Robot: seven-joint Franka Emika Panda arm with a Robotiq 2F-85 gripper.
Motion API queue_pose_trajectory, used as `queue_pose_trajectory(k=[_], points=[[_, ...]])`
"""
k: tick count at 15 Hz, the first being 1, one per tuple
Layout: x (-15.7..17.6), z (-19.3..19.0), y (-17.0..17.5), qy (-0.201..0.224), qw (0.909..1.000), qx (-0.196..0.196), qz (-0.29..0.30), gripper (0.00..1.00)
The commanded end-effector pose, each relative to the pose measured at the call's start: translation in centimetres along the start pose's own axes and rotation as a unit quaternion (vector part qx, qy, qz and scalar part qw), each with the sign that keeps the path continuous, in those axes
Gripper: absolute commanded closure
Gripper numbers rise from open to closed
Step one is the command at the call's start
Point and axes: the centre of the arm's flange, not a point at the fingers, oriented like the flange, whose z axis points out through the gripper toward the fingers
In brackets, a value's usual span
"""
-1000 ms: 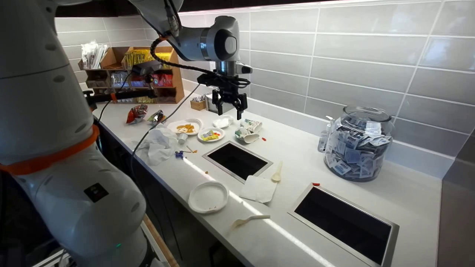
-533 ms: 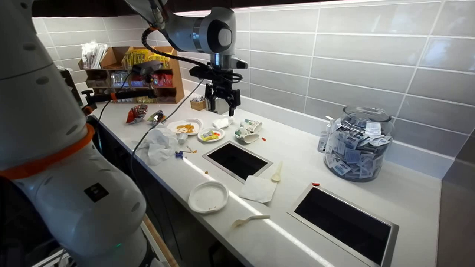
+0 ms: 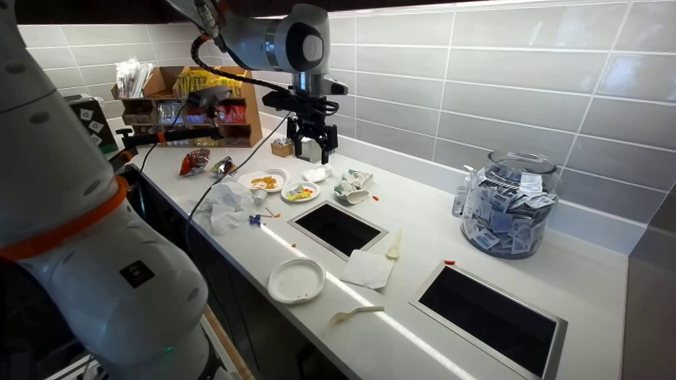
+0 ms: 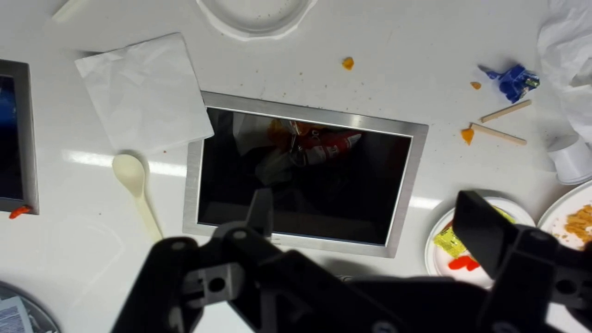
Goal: Pour the contents from the orange packet into the left bin
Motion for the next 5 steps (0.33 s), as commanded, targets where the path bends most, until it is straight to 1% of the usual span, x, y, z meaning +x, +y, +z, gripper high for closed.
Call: queue_pose_trajectory(k=[1, 5], points=[[0.04, -0.06, 0.01, 0.001, 1.0, 0.0, 0.0, 0.0], [0.1, -0.02, 0.03, 0.0, 1.0, 0.0, 0.0, 0.0]])
